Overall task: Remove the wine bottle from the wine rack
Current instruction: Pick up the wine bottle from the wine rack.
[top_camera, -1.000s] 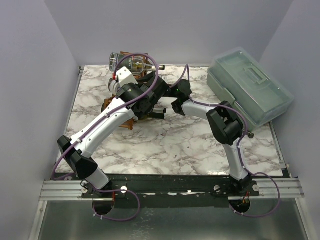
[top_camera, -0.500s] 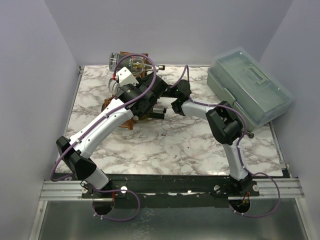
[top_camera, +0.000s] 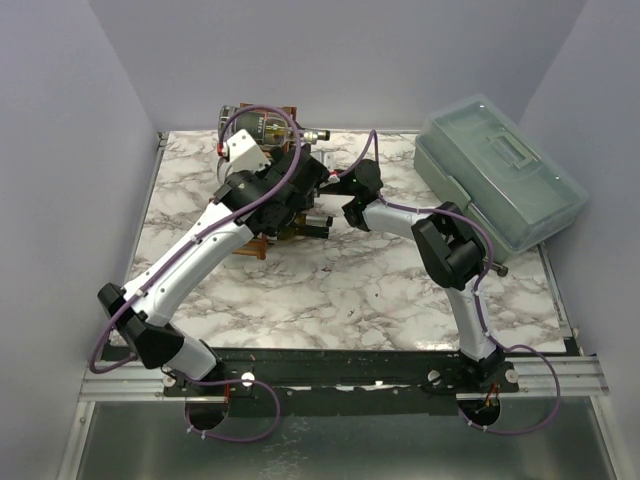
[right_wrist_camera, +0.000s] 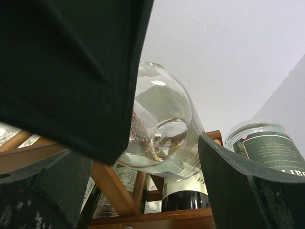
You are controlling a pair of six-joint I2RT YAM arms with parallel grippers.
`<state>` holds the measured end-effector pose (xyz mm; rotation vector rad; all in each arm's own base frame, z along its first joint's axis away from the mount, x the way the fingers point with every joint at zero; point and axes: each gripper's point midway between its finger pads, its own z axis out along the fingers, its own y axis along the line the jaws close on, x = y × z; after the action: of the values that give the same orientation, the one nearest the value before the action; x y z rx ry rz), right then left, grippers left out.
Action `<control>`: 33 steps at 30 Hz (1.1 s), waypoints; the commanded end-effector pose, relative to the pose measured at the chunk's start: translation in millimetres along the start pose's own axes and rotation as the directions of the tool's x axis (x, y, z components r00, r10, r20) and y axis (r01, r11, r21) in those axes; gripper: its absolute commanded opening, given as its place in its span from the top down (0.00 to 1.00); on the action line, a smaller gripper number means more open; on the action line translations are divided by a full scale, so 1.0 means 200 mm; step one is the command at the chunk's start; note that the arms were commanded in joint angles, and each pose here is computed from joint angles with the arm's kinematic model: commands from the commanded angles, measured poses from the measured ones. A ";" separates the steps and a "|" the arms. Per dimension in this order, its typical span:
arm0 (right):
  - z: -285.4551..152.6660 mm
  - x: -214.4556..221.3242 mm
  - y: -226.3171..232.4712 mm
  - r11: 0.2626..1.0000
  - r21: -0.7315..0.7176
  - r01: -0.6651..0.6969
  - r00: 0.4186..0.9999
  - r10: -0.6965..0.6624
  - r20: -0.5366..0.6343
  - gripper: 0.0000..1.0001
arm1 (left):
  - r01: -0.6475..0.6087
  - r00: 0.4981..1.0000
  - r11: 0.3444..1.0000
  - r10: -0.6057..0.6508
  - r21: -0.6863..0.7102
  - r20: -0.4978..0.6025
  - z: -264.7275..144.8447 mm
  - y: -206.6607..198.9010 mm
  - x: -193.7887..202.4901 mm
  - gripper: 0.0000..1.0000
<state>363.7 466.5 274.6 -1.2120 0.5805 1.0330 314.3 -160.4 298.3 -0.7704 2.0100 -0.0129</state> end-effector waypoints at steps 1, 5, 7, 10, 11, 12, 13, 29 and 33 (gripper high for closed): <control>0.01 0.08 0.01 1.000 0.026 0.002 1.000 -0.002 -0.007 0.11 | -0.063 0.998 0.997 0.062 0.040 0.017 -0.09 0.08 -0.09 0.13; 0.00 0.08 0.01 1.000 0.026 0.000 1.000 0.001 -0.013 0.11 | -0.134 0.991 0.985 0.136 0.112 -0.006 -0.14 0.08 -0.10 0.12; 0.00 0.09 0.01 1.000 0.026 -0.002 1.000 0.003 -0.016 0.11 | -0.180 0.983 0.970 0.185 0.163 -0.017 -0.17 0.07 -0.11 0.11; 0.00 0.09 0.01 1.000 0.028 -0.001 1.000 0.002 -0.017 0.11 | -0.252 0.964 0.930 0.265 0.267 -0.012 -0.24 0.04 -0.12 0.08; 0.00 0.09 0.01 1.000 0.028 -0.003 1.000 0.003 -0.018 0.11 | -0.273 0.958 0.910 0.288 0.312 -0.001 -0.26 0.02 -0.13 0.06; 0.00 0.09 0.01 1.000 0.027 -0.004 1.000 0.004 -0.019 0.11 | -0.288 0.953 0.890 0.301 0.354 0.017 -0.29 0.01 -0.14 0.02; 0.00 0.10 0.01 1.000 0.027 -0.005 1.000 0.005 -0.020 0.11 | -0.322 0.942 0.856 0.333 0.404 0.045 -0.32 -0.01 -0.15 0.01; 0.00 0.13 0.02 0.999 0.026 -0.019 0.999 0.020 -0.040 0.11 | -0.980 0.182 -0.017 0.341 0.199 0.922 -0.64 0.05 -0.25 0.01; 0.00 0.13 0.02 1.000 0.024 -0.019 0.999 0.020 -0.043 0.11 | -0.985 -0.022 -0.173 0.248 0.022 0.969 -0.61 0.11 -0.17 0.01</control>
<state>364.4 466.7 273.6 -1.2153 0.5797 1.0262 227.5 -143.4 375.0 0.9217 1.3147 -0.0931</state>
